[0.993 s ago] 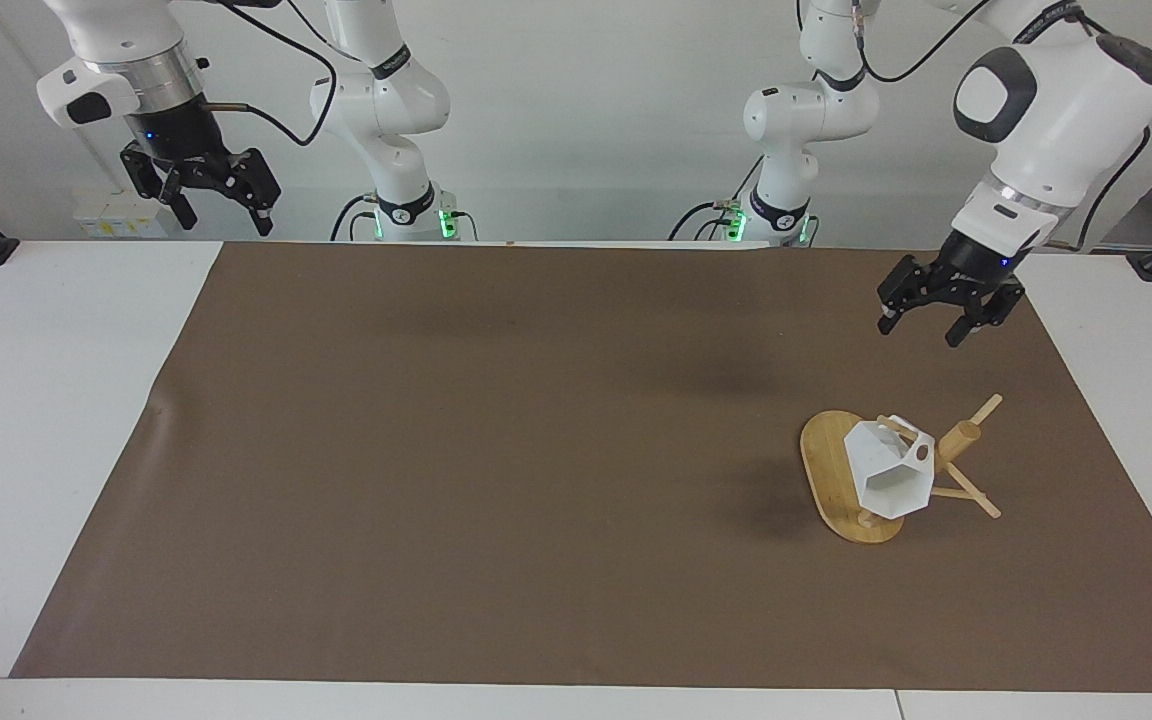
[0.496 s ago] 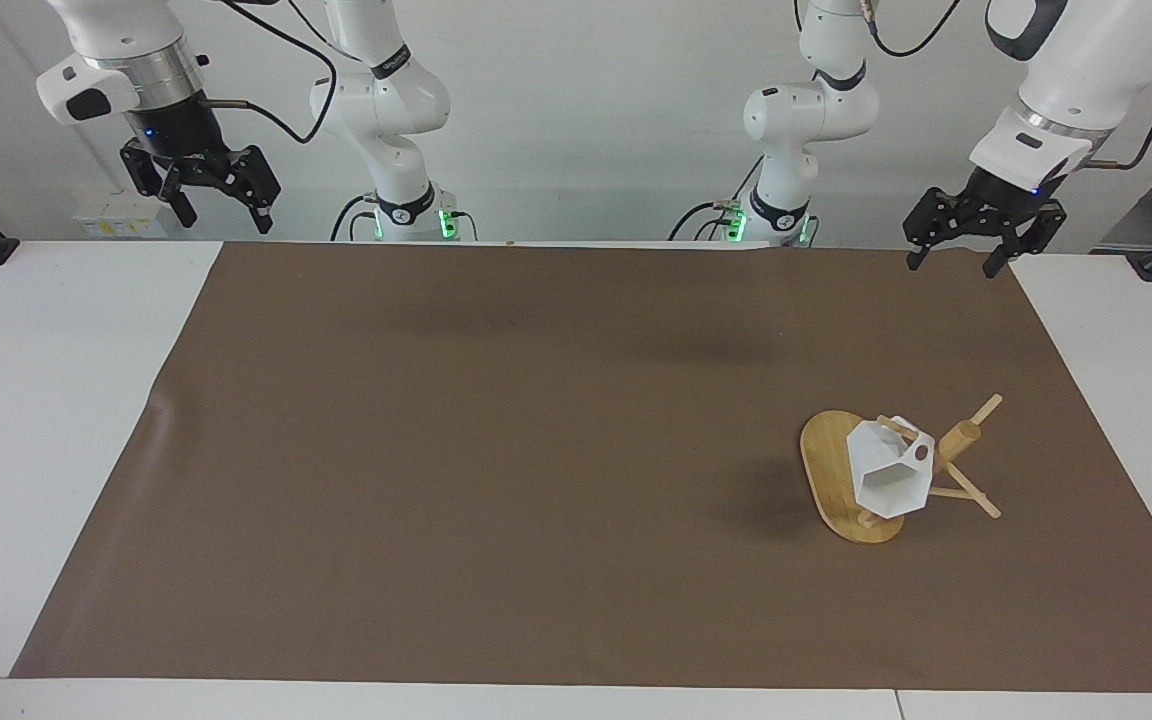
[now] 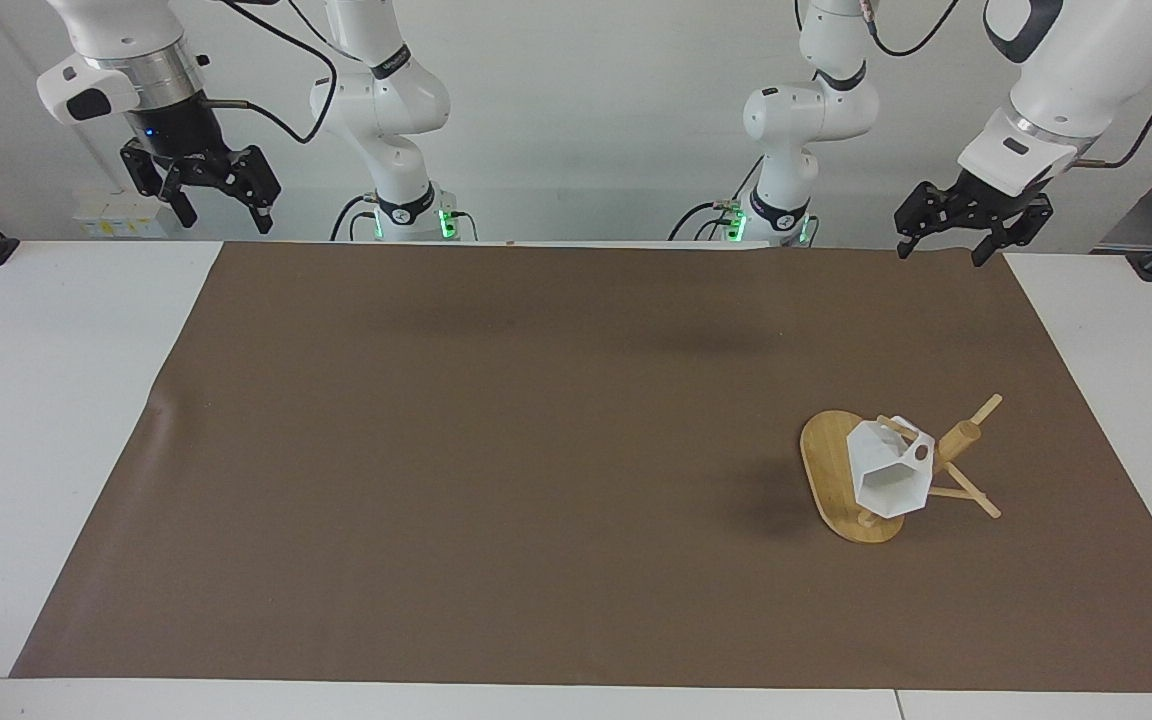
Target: Hang cup on rack
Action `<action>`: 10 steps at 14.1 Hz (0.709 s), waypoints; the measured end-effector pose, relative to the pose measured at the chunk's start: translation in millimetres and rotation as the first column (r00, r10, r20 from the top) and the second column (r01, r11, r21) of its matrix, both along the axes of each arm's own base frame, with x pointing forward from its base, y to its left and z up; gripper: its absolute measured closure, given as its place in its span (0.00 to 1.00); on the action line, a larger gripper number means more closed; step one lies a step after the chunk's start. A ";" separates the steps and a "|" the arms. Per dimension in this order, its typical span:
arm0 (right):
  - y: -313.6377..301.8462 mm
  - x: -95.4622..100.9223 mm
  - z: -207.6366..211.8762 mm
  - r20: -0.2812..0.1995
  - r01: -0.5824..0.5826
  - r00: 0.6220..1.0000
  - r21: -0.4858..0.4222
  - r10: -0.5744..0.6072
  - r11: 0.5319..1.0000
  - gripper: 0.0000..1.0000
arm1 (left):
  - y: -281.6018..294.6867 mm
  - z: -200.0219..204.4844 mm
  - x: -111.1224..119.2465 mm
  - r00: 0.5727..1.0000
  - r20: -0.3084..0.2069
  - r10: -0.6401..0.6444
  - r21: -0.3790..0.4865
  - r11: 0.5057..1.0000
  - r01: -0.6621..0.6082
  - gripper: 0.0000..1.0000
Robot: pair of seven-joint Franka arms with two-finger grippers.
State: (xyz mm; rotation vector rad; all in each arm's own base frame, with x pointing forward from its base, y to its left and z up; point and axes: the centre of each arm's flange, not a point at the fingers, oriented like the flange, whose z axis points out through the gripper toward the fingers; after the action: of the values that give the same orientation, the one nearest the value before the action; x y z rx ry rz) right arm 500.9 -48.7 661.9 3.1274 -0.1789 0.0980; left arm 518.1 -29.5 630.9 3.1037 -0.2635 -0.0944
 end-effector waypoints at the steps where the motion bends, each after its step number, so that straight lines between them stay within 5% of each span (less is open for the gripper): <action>1: 0.0 0.0 0.0 0.000 0.000 1.000 0.000 0.000 1.000 0.00 | 4.5 1.3 0.5 1.000 0.003 0.007 -0.002 1.000 -0.007 0.00; 10: 0.0 0.0 0.0 0.000 0.000 1.000 0.000 0.000 1.000 0.00 | 22.0 6.3 6.9 0.999 0.031 0.027 -0.009 1.000 -0.026 0.00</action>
State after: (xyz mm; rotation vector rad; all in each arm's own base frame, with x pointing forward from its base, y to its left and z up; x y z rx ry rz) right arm 500.9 -48.7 661.8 3.1274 -0.1788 0.0980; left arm 525.0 -7.6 637.2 3.1012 -0.2229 -0.0438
